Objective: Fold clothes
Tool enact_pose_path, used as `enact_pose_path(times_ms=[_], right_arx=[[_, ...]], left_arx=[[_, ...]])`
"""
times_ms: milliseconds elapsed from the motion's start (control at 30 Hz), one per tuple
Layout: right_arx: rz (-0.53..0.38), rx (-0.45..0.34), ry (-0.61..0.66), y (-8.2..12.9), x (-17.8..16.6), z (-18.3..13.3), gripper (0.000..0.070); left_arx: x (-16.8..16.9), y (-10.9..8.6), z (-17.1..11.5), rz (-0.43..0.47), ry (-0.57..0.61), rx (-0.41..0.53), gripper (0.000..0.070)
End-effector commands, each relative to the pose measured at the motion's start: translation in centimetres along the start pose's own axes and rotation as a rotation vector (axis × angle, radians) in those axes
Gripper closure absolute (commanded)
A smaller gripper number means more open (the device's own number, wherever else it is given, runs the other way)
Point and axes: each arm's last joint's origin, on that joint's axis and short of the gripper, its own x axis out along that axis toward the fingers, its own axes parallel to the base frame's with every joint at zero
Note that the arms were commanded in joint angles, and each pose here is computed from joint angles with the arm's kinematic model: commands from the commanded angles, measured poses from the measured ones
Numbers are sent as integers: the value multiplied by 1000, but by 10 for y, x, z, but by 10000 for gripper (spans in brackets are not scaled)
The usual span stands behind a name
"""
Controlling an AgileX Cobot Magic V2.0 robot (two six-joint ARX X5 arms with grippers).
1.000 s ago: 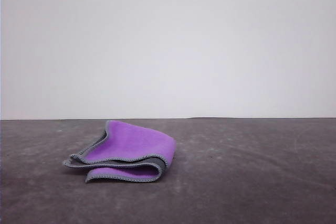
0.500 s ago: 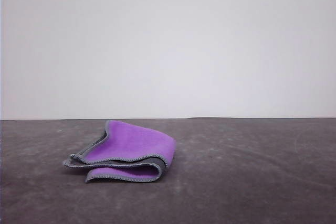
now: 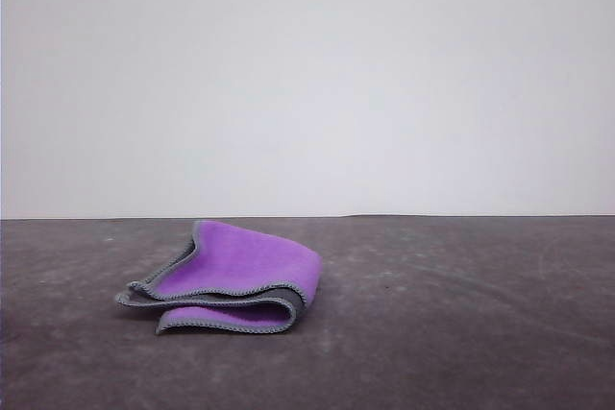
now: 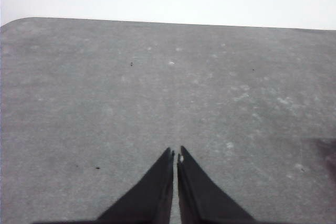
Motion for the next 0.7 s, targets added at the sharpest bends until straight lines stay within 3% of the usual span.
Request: enact_pose_path(times_ms=[0,667], right_arx=[[-3,0,-5,0,1,-1,676],[-3,0,-5,0,1,-1,675]], left_arx=[[2,1,-7,5,23,10,700],[2,1,-7,5,23,10,700]])
